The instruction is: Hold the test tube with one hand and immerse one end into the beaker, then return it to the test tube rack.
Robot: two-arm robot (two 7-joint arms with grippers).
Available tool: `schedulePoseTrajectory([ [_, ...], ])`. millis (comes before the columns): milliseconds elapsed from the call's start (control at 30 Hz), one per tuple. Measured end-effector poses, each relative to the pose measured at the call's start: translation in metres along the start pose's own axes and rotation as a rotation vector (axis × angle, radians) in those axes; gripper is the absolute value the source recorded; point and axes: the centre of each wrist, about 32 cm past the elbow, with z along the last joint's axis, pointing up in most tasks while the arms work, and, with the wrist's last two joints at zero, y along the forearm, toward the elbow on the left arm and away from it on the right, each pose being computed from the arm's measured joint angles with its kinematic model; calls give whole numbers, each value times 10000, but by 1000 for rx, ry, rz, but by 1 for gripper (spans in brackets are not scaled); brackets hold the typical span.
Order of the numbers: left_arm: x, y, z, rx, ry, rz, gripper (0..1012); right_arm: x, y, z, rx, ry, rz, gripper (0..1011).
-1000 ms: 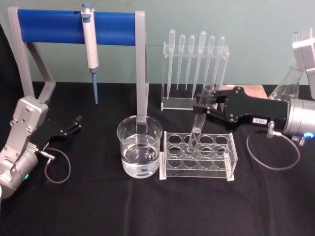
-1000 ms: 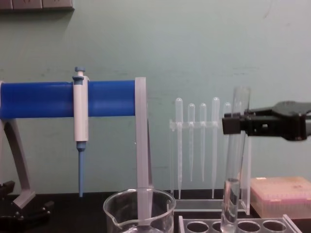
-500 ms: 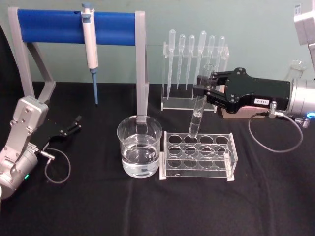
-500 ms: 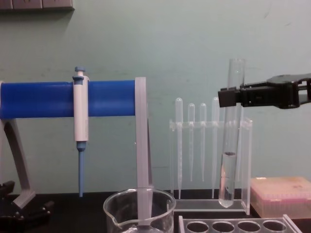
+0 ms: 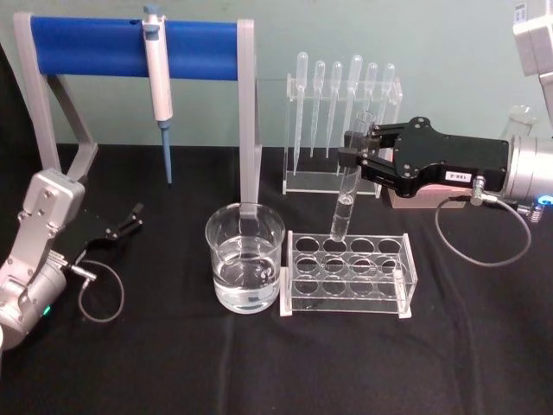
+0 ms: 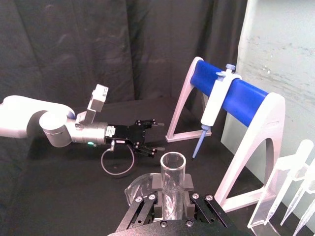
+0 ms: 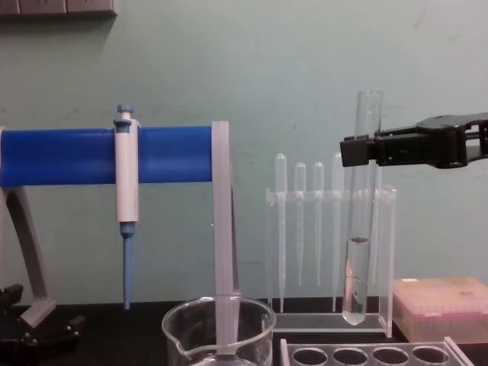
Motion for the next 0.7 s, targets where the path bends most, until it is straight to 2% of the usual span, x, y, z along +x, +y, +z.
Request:
schedulePoseTrajectory([
  [700, 0, 0, 0, 0, 0, 0, 1000, 2, -3, 1, 1, -1, -1, 241],
])
